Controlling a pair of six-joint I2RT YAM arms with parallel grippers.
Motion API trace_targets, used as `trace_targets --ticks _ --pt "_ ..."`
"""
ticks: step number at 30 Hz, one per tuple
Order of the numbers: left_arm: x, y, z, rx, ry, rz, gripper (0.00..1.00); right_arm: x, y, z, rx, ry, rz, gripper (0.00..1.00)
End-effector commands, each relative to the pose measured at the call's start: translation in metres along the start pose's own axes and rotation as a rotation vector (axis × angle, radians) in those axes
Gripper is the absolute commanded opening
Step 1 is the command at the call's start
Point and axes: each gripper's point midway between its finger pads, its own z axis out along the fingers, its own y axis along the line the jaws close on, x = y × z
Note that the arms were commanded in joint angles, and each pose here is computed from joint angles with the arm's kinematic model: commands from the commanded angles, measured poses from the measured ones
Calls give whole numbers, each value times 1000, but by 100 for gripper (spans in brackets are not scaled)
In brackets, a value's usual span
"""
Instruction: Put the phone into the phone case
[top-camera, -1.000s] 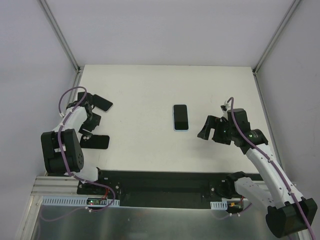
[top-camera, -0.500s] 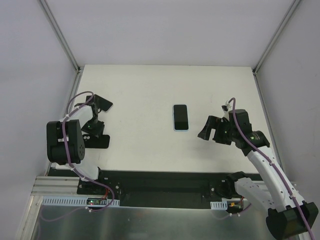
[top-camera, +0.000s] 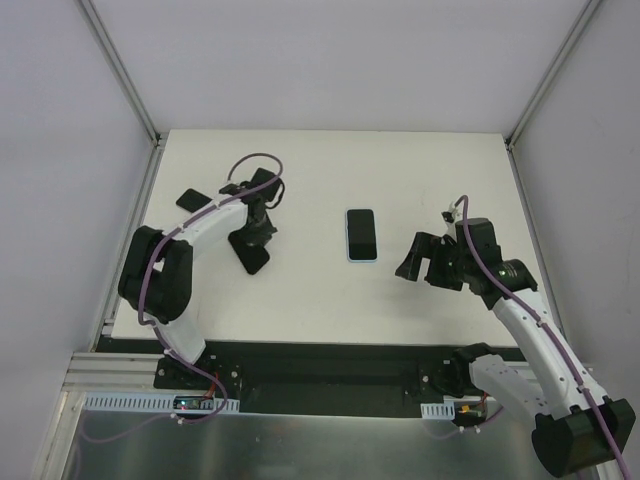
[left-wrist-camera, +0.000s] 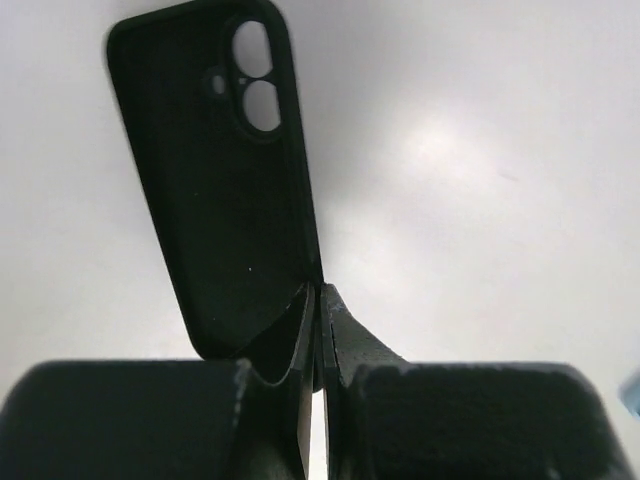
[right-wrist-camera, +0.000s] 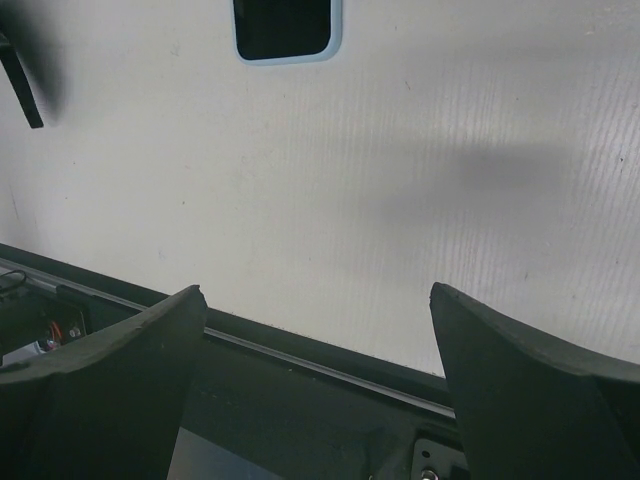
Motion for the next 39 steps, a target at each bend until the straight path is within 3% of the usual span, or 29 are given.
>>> trace_targets --ticks 1,6,12,16,17,19,20,24,29,36,39 --pt "8 -58 -26 140 -35 266 0 -9 7 -5 -11 -15 -1 96" --pt "44 -107 -36 249 3 496 0 -8 3 -6 7 -24 4 96" --pt "72 -117 -25 273 78 566 0 -5 0 -3 18 -17 7 96" --pt "77 -116 -26 286 93 564 30 -6 0 -3 17 -13 9 96" --pt "73 -117 -34 299 75 554 48 -6 0 -3 17 -14 8 96" --pt "60 -117 -41 295 22 535 62 -6 0 -3 16 -16 8 96" --pt "51 -117 -51 302 -9 510 98 -6 0 -3 17 -18 6 96" --pt "3 -94 -65 236 -87 325 99 -5 -1 -4 23 -14 3 96" --pt "-73 -24 -54 111 -76 -85 99 -6 -3 -6 35 -22 -3 96" --pt "-153 51 -39 -49 -197 -395 99 -9 -3 -10 48 -28 -11 96" --pt "-170 63 -25 -63 -169 -500 98 -10 -3 -11 52 -30 -8 96"
